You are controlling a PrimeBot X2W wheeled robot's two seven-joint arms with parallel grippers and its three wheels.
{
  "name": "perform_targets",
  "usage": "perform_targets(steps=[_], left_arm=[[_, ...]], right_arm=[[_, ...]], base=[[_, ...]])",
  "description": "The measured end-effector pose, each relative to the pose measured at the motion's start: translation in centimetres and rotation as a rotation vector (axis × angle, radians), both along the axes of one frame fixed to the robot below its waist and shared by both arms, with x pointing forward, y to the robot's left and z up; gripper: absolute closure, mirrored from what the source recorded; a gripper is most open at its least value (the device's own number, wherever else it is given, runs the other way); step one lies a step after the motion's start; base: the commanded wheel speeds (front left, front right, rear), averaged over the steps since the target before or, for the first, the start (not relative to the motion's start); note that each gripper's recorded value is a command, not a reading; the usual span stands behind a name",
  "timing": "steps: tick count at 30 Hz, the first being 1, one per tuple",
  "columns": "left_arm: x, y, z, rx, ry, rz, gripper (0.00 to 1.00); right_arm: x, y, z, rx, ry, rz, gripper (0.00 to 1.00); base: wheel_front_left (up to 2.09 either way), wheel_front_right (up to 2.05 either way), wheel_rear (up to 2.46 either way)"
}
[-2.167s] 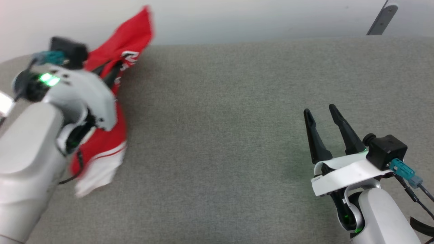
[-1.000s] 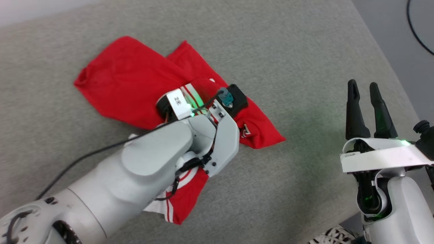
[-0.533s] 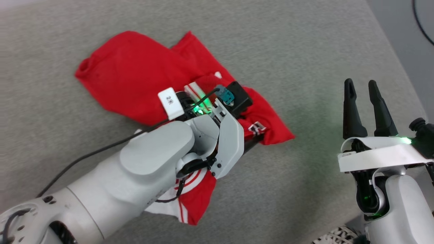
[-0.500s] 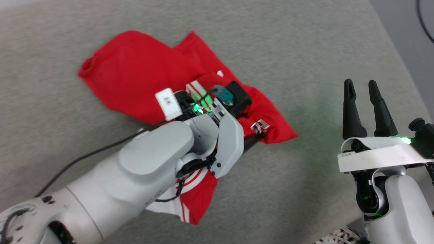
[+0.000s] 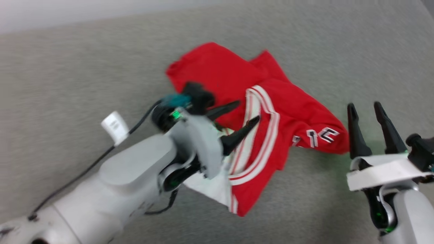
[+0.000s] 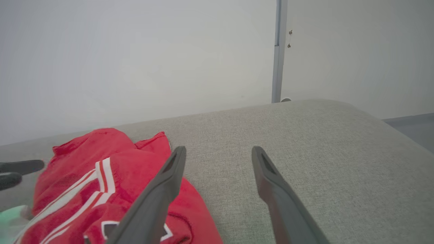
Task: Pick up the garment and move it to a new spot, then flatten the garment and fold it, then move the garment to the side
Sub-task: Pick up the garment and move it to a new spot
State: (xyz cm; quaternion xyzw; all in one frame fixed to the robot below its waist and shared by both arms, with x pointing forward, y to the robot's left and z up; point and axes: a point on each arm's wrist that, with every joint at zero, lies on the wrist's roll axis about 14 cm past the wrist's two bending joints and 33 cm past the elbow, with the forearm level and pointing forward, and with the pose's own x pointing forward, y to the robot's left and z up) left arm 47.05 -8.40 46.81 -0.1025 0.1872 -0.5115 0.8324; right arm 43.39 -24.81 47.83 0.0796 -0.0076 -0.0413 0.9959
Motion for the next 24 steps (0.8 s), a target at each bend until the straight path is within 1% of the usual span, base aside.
perform_targets(steps=[6,11,12,14,17,19,22,24], left_arm=[[0.3,8.2,-1.4,-0.014,0.022,0.294,0.0],[-1.2,14.1,-2.5,-0.001,0.051,0.484,0.0],[-1.3,15.4,-2.4,0.008,0.038,0.525,0.0],[-1.5,17.8,-1.5,-0.02,0.019,0.614,0.0],[-3.3,20.9,-1.4,-0.017,-0.004,0.712,0.0],[-4.4,23.1,-1.0,-0.039,-0.012,0.796,0.0],[-5.5,26.5,0.6,-0.062,-0.074,0.909,0.0],[-6.7,28.1,1.2,-0.041,-0.126,0.95,0.0]], right_arm=[[0.0,1.4,0.0,-0.031,0.009,0.077,0.0],[-0.5,1.5,0.1,-0.053,0.013,0.104,0.0],[-0.7,1.4,0.2,-0.053,0.011,0.106,0.0],[-1.1,1.3,0.4,-0.054,0.009,0.112,0.0],[-1.6,1.1,1.0,-0.058,-0.001,0.117,0.0],[-2.0,1.2,1.5,-0.065,-0.011,0.127,0.0],[-2.6,1.3,2.2,-0.065,-0.032,0.131,0.0],[-3.0,1.2,2.7,-0.067,-0.044,0.13,0.0]], base=[[0.0,0.0,0.0],[0.0,0.0,0.0],[0.0,0.0,0.0],[0.0,0.0,0.0],[0.0,0.0,0.0],[0.0,0.0,0.0],[0.0,0.0,0.0],[0.0,0.0,0.0]])
